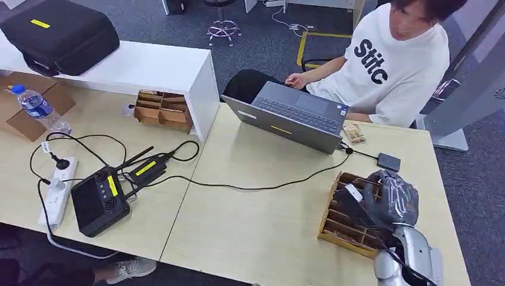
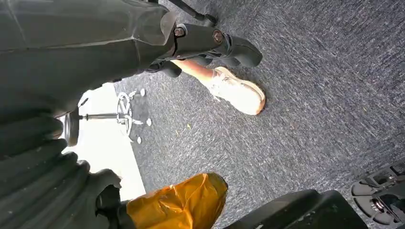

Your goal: Pass the card to the sensor for recognition and then transmit it.

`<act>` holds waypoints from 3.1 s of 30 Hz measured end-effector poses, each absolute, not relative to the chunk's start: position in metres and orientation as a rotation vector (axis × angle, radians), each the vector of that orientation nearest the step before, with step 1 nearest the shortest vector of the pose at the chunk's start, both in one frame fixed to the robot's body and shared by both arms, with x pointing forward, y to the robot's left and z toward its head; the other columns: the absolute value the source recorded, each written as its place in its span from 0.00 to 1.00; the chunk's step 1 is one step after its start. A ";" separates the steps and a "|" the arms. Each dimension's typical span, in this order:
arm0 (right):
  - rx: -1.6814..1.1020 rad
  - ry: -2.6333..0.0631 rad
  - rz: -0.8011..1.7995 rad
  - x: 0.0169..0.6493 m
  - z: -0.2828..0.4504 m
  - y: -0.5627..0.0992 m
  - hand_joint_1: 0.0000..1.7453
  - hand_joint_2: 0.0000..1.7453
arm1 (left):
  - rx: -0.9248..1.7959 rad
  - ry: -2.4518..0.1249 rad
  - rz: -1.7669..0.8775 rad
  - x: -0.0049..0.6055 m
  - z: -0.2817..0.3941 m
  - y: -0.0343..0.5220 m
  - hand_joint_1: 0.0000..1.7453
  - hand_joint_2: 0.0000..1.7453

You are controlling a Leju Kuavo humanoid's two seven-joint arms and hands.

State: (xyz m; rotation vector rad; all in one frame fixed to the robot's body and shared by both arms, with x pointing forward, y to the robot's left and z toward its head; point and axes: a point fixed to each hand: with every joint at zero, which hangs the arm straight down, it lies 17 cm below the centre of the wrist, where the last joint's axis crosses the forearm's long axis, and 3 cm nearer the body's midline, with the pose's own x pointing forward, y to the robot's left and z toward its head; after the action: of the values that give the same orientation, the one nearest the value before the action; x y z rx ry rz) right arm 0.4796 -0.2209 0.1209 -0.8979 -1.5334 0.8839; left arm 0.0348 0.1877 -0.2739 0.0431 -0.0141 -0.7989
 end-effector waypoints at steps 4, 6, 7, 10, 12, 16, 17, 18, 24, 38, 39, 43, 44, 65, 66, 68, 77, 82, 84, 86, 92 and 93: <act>-0.898 -1.532 0.885 0.480 0.120 -0.221 0.97 1.00 | 0.043 -0.014 -0.799 0.035 -0.274 0.188 0.00 1.00; -0.899 -1.532 0.884 0.480 0.121 -0.221 0.97 1.00 | 0.043 -0.014 -0.799 0.035 -0.274 0.188 0.00 1.00; -0.899 -1.532 0.884 0.480 0.121 -0.221 0.96 1.00 | 0.043 -0.014 -0.799 0.035 -0.274 0.188 0.00 1.00; -0.899 -1.533 0.884 0.480 0.121 -0.222 0.95 1.00 | 0.043 -0.014 -0.799 0.035 -0.274 0.188 0.00 1.00; -0.900 -1.532 0.883 0.480 0.121 -0.222 0.97 1.00 | 0.044 -0.013 -0.799 0.035 -0.274 0.188 0.00 1.00; -0.899 -1.535 0.884 0.480 0.121 -0.222 1.00 1.00 | 0.044 -0.013 -0.799 0.035 -0.274 0.189 0.00 1.00; -0.899 -1.535 0.883 0.480 0.121 -0.222 1.00 1.00 | 0.044 -0.013 -0.799 0.035 -0.274 0.189 0.00 1.00; -0.899 -1.535 0.883 0.480 0.121 -0.222 1.00 1.00 | 0.044 -0.013 -0.799 0.035 -0.274 0.189 0.00 1.00; -0.902 -1.538 0.882 0.480 0.122 -0.222 1.00 1.00 | 0.044 -0.013 -0.799 0.035 -0.274 0.189 0.00 1.00; -0.970 -1.607 0.865 0.481 0.156 -0.225 1.00 1.00 | 0.043 -0.013 -0.799 0.035 -0.274 0.189 0.00 1.00; -0.987 -1.624 0.860 0.482 0.166 -0.225 1.00 1.00 | 0.044 -0.012 -0.799 0.035 -0.274 0.189 0.00 1.00; -1.034 -1.700 0.828 0.483 0.207 -0.224 1.00 1.00 | 0.044 -0.011 -0.799 0.034 -0.274 0.189 0.00 1.00; -1.039 -1.721 0.821 0.483 0.216 -0.223 1.00 1.00 | 0.044 -0.011 -0.799 0.034 -0.274 0.189 0.00 1.00; -1.056 -1.682 0.866 0.523 0.251 -0.207 1.00 1.00 | 0.041 -0.009 -0.812 0.034 -0.274 0.190 0.00 1.00; -1.054 -1.669 0.883 0.526 0.246 -0.204 1.00 1.00 | 0.042 -0.009 -0.813 0.034 -0.274 0.190 0.00 1.00; -1.045 -1.649 0.913 0.530 0.236 -0.199 1.00 1.00 | 0.041 -0.010 -0.817 0.034 -0.274 0.190 0.00 1.00; -1.006 -1.609 0.975 0.532 0.209 -0.186 0.59 1.00 | 0.041 -0.010 -0.819 0.034 -0.274 0.190 0.00 1.00; -0.942 -1.631 0.970 0.531 0.203 -0.179 0.00 1.00 | 0.041 -0.009 -0.819 0.034 -0.274 0.191 0.00 1.00; -0.836 -1.676 0.905 0.529 0.202 -0.177 0.00 1.00 | 0.043 -0.009 -0.819 0.034 -0.274 0.192 0.00 1.00; -0.803 -1.683 0.878 0.528 0.200 -0.180 0.00 1.00 | 0.043 -0.008 -0.819 0.034 -0.274 0.192 0.00 1.00; -0.794 -1.676 0.863 0.527 0.195 -0.186 0.00 1.00 | 0.043 -0.008 -0.819 0.034 -0.274 0.193 0.00 1.00; -0.794 -1.675 0.862 0.527 0.195 -0.187 0.00 1.00 | 0.044 -0.008 -0.819 0.034 -0.274 0.193 0.00 1.00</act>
State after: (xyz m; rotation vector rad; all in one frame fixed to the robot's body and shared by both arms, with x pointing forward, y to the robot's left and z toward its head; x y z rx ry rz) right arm 0.5268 -0.1869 0.1952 -0.7941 -1.6754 0.8617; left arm 0.0341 0.1929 -0.2745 0.0435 -0.0076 -0.8191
